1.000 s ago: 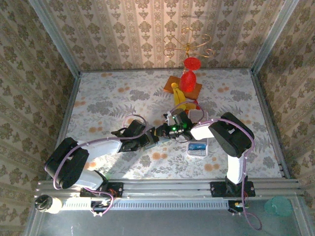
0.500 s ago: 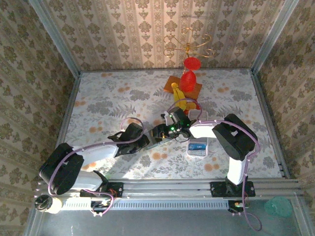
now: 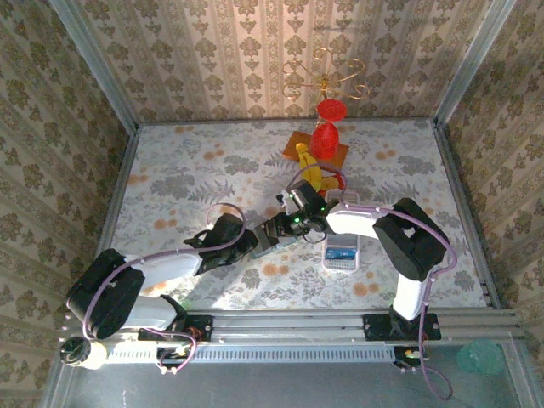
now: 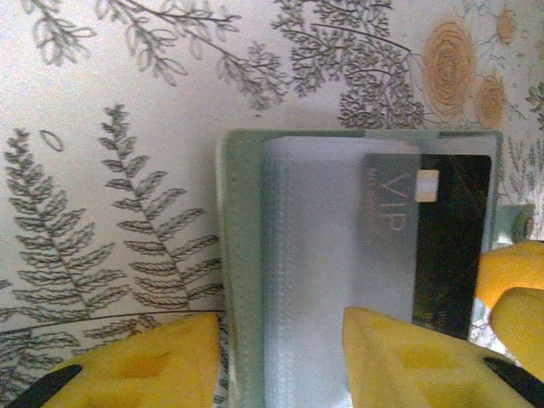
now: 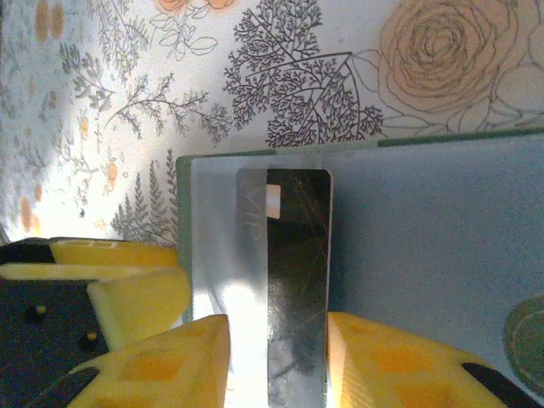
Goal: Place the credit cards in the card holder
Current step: Insert the credit card into the card slot.
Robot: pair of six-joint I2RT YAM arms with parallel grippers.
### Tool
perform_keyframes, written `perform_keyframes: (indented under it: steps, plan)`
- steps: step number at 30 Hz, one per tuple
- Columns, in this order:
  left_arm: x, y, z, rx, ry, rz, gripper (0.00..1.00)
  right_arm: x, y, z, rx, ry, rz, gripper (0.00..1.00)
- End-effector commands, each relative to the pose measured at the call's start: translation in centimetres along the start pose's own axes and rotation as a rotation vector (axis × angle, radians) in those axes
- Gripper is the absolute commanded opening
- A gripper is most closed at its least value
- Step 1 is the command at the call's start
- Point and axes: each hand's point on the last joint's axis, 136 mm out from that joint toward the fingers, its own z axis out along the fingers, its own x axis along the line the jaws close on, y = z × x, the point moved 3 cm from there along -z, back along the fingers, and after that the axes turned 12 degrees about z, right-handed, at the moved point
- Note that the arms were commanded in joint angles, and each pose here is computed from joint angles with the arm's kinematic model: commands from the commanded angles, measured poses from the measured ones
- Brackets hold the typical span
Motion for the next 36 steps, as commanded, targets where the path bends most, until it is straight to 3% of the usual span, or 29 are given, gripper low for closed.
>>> perform_keyframes:
  steps: [1, 9, 21, 36]
  plan:
    - [0.0, 0.1, 0.1, -0.008, -0.019, -0.042, 0.42, -0.5, -0.3, 0.1, 0.015, -0.053, -0.025, 0.24]
    - [0.5, -0.3, 1.0, 0.005, -0.014, -0.063, 0.43, -1.6, -1.1, 1.5, 0.073, -0.084, -0.017, 0.11]
    - [1.2, -0.6, 1.5, 0.006, -0.011, -0.084, 0.43, 0.5, -1.7, 2.2, 0.106, -0.061, -0.081, 0.08]
    - [2.3, -1.5, 0.9, 0.037, 0.039, -0.078, 0.44, -0.1, -2.6, 2.8, 0.14, -0.071, -0.068, 0.07]
